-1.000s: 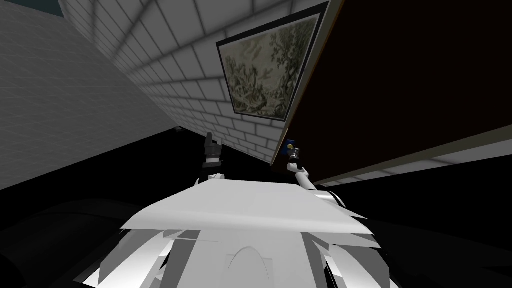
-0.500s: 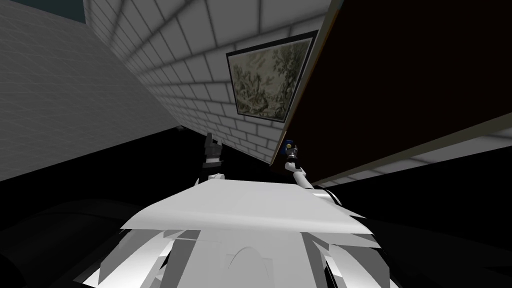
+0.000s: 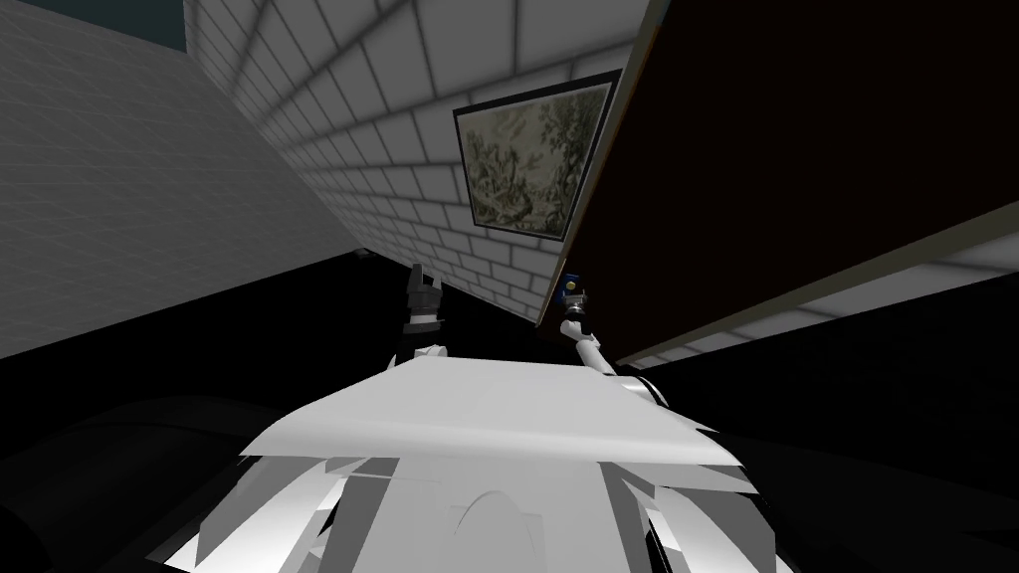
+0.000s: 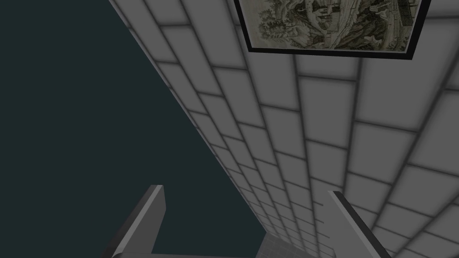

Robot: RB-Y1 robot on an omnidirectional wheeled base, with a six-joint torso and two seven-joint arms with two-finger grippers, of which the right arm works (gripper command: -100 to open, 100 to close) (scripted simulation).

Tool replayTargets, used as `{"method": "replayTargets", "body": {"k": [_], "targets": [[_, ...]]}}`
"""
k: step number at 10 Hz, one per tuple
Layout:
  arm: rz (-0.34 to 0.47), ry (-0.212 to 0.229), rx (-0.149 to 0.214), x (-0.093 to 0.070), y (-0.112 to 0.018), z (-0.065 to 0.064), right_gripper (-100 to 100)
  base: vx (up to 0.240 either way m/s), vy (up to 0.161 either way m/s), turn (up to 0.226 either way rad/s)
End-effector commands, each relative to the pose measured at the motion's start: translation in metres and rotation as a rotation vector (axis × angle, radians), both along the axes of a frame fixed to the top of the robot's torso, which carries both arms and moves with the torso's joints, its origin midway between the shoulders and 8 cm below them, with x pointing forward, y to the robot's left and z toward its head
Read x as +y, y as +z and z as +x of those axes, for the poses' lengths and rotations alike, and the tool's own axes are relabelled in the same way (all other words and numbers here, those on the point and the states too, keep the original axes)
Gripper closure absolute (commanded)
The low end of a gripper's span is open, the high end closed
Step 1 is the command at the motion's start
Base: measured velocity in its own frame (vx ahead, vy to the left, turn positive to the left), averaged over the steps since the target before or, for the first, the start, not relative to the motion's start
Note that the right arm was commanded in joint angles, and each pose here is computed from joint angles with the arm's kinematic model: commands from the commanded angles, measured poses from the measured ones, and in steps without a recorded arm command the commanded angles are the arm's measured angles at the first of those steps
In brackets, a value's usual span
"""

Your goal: Pull the door open

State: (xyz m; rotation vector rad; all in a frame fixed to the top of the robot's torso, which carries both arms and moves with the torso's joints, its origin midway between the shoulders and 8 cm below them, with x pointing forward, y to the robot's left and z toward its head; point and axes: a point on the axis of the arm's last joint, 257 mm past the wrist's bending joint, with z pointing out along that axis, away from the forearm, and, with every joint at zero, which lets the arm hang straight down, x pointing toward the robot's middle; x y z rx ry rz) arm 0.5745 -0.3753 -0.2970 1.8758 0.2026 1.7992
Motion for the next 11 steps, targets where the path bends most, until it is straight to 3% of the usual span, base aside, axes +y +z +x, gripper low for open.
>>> {"method": "replayTargets", "body": {"k": [1, 9, 10, 11], "targets": [[0.095, -0.001, -0.023, 0.01, 0.0, 0.002, -100, -0.101, -0.041, 0.021], [0.461, -0.001, -0.104, 0.051, 0.001, 0.009, -100, -0.094, -0.025, 0.017], [0.433, -0.001, -0.099, 0.048, 0.001, 0.007, -100, -0.038, -0.007, 0.004], [0.439, -0.02, -0.103, 0.028, -0.001, 0.003, -100, 0.105, -0.008, 0.144]]}}
